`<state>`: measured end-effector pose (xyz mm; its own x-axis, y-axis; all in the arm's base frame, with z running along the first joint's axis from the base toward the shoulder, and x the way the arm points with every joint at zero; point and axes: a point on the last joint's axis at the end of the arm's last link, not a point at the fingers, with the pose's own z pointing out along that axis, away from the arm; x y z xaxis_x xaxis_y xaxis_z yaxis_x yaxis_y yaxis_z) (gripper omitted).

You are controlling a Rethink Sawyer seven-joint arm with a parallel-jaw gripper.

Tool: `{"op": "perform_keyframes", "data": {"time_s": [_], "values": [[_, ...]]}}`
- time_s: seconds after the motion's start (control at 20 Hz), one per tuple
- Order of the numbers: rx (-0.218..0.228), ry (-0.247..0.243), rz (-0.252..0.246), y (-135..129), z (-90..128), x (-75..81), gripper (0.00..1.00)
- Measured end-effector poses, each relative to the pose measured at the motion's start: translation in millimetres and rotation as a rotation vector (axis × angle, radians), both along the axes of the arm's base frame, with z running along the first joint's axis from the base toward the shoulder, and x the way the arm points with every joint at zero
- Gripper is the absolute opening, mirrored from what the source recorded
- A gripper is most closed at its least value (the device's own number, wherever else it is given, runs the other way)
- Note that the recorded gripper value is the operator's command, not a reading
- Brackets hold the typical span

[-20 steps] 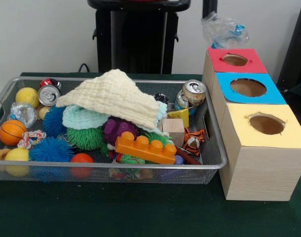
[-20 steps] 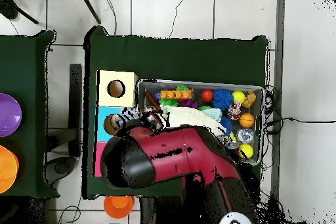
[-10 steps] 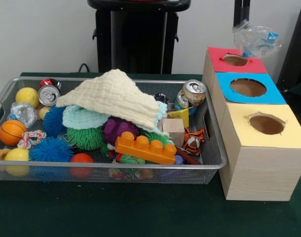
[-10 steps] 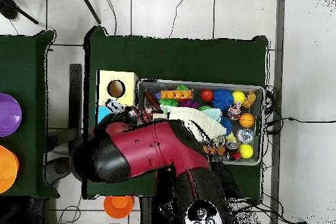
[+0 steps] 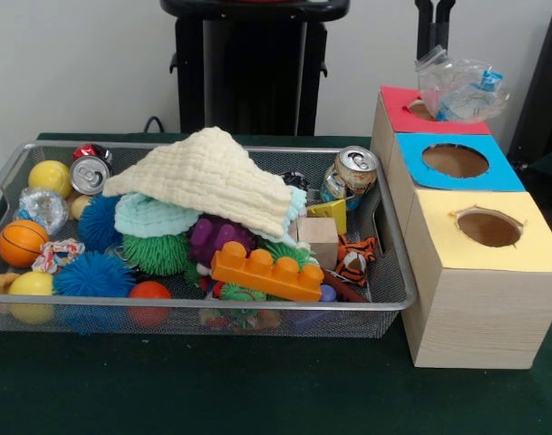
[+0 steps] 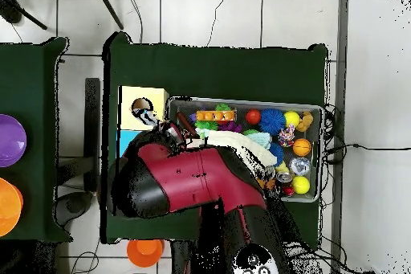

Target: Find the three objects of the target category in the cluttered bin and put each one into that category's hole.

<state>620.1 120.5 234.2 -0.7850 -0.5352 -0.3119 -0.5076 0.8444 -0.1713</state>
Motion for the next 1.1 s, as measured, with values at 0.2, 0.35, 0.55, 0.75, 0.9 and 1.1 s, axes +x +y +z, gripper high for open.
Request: {"op": "perform_keyframes", "data": {"time_s": [0.2,0.35,0.55,0.75,0.9,1.1], "values": [[-0.015,0.003,-0.013,-4.4,-4.5,-1.4,0.00],[-0.023,0.004,-0.017,-4.9,-6.4,-2.3,0.00],[-0.024,-0.001,-0.019,-4.8,-11.3,-1.5,0.00],[-0.017,-0.005,-0.021,-5.3,-17.9,-0.6,0.00],[-0.009,-0.013,-0.021,-5.0,-25.0,0.4,0.00],[0.004,-0.026,-0.022,-3.4,-32.4,2.6,0.00]]}}
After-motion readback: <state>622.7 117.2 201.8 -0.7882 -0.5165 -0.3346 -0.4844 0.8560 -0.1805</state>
